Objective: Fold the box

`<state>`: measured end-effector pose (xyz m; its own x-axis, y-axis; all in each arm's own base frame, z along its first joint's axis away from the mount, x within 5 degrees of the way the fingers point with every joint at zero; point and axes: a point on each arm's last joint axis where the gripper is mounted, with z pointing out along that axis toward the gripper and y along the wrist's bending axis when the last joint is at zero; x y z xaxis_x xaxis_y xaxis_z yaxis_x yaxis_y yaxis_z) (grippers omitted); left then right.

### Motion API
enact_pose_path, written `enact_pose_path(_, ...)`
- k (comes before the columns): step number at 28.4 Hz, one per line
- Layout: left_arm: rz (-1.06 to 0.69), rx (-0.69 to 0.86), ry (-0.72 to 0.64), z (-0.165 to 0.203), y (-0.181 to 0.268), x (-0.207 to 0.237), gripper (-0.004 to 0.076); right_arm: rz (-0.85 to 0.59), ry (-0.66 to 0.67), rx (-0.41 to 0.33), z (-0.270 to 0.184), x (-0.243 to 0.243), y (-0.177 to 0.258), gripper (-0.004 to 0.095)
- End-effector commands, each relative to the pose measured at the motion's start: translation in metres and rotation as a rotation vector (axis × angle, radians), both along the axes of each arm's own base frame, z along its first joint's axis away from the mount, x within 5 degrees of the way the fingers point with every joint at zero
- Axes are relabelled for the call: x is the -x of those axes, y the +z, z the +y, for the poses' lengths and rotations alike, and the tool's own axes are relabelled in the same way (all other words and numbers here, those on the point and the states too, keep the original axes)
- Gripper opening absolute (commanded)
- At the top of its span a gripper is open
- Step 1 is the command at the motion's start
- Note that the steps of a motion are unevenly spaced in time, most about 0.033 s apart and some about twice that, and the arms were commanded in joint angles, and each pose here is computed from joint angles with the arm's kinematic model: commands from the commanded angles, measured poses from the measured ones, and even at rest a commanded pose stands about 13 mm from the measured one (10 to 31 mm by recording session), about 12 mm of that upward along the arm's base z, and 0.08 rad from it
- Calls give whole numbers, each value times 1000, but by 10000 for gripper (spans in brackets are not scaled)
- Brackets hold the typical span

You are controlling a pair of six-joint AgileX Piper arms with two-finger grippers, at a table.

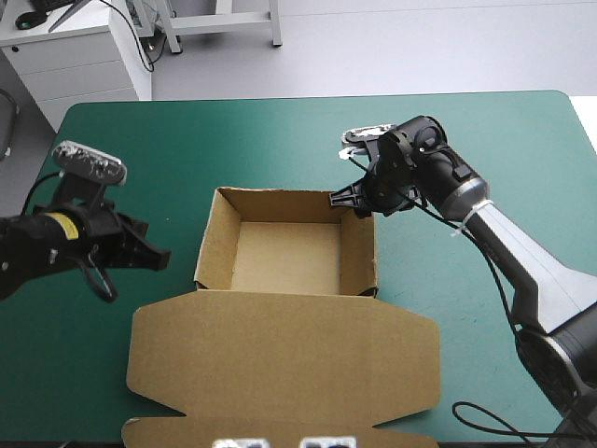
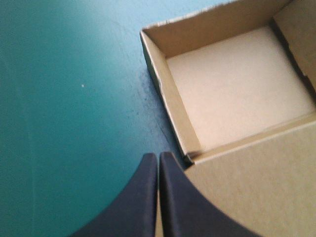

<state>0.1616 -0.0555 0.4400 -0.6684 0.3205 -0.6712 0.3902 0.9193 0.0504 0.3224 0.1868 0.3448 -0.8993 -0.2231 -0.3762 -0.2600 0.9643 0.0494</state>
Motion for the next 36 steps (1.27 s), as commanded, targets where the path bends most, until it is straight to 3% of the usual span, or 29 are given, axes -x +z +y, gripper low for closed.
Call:
enact_pose_path(1, -14, 22, -3, 7, -17, 24, -8, -12, -13, -13, -3, 5, 9, 410)
enact_pose_path(6, -26, 30, 2, 16, -93, 54, -8, 48, -19, -2, 4, -2, -12, 359)
enact_pose_path(13, 15, 16, 4, 25, -150, 79, -8, 115, -20, 5, 12, -11, -35, 359)
enact_pose_path(20, 2, 17, 5, 29, -165, 90, -8, 186, -23, 1, 20, -18, -58, 327)
enact_pose_path(25, 1, 12, 5, 30, -165, 90, -8, 169, -22, 28, 18, -20, -58, -24)
enact_pose_path(31, 1, 12, 5, 30, -165, 90, -8, 72, -39, 72, 4, -22, -42, -19)
enact_pose_path(36, 3, 11, 5, 30, -165, 90, -8, 23, -162, 60, -38, -31, -21, -19)
